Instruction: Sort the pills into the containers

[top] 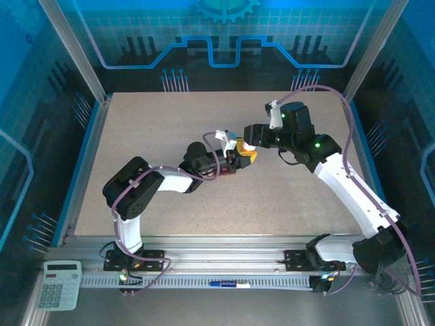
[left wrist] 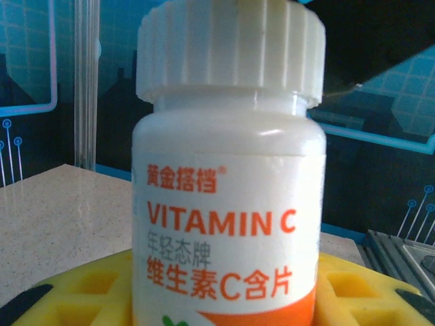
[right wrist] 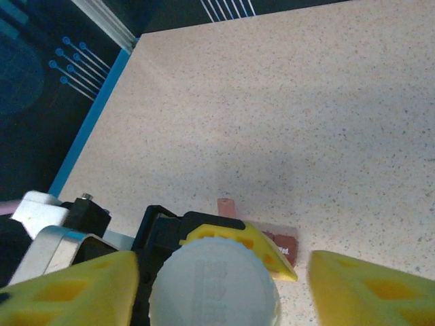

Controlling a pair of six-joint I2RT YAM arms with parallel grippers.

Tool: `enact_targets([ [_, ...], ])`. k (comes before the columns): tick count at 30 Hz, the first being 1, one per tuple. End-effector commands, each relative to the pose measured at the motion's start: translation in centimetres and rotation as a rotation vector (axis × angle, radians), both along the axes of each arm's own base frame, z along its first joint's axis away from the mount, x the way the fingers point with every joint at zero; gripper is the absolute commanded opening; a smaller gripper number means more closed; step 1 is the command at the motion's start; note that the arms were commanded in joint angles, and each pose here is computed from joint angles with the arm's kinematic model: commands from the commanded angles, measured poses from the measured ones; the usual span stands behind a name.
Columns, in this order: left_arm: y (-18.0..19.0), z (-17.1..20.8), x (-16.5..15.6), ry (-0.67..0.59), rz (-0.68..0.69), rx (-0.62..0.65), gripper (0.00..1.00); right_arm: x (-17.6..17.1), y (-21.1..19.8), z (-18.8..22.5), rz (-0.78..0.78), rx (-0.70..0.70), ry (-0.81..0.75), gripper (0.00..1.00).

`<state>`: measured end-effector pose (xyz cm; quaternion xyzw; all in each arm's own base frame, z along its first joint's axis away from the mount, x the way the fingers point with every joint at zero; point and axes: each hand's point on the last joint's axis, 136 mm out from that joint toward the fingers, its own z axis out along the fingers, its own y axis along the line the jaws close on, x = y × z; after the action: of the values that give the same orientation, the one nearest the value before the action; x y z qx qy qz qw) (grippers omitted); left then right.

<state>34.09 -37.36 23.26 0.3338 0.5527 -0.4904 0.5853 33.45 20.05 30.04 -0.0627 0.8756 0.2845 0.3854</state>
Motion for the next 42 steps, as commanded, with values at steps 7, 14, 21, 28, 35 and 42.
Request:
enact_targets([
  [7,0.3,2.6,-0.9,-0.079,-0.029,-0.064,0.00,-1.1,-1.1,4.6,0.123,0.008,-0.124,0.83],
  [14,0.1,2.6,-1.9,-0.060,-0.096,-0.069,0.00,-1.4,-1.4,3.3,0.281,-0.002,-0.161,0.84],
  [21,0.0,2.8,-2.1,-0.055,-0.110,-0.072,0.00,-1.8,-0.1,1.6,0.383,0.016,-0.103,0.86],
  [28,-0.1,2.8,-2.0,-0.052,-0.112,-0.074,0.00,-1.7,0.2,1.0,0.394,0.020,-0.081,0.80],
  [35,-0.1,3.0,-1.8,-0.050,-0.114,-0.077,0.00,-1.5,0.7,0.5,0.404,0.020,-0.064,0.71],
  [42,-0.1,3.1,-1.8,-0.054,-0.114,-0.078,0.00,-1.5,1.0,-0.1,0.408,0.013,-0.049,0.56],
])
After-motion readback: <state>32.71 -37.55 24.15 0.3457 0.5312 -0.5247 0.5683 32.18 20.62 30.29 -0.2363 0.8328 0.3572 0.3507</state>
